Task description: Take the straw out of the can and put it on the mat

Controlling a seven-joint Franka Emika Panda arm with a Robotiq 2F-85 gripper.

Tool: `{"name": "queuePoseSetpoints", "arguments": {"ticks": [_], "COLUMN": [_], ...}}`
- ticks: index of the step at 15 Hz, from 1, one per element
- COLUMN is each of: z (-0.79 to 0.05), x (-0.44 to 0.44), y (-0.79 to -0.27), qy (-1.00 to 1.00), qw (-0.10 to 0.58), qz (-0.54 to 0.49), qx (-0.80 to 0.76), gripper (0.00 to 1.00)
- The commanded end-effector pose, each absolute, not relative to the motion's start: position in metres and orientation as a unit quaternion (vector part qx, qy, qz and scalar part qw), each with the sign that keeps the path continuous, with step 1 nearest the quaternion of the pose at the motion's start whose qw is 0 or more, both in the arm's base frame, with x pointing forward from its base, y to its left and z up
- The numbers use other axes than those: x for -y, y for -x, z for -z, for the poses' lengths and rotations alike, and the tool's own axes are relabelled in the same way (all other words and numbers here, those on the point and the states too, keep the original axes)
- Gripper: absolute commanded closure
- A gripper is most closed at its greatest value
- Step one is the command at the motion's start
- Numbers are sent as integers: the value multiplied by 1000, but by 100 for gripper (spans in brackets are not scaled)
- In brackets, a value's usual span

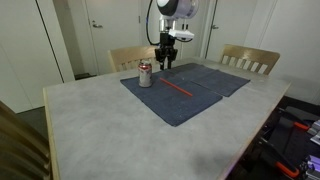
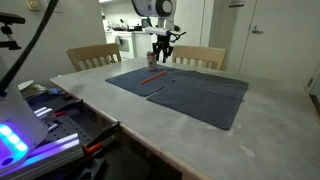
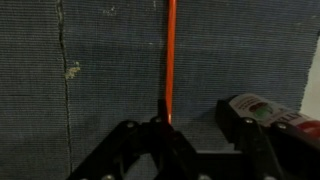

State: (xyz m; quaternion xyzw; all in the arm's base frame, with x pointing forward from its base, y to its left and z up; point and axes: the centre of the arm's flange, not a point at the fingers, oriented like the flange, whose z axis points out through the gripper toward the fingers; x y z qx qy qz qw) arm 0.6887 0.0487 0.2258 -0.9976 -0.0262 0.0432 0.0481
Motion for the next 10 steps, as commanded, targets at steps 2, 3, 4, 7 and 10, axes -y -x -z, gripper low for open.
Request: {"name": "queuePoseSetpoints", "arguments": {"ticks": [2,3,4,7,10], "z": [-295,-305,-313,-328,-331], "x": [-56,-56,-56,-58,-60], "y": [-678,-677,-676,-674,-675], "qy": [996,996,996,996,996], "qw": [53,51,50,51,55], "qz": [-65,-70,-72,-75,-71], "qx": [16,12,7,-1,-4], "gripper": [8,2,0,0,0]}}
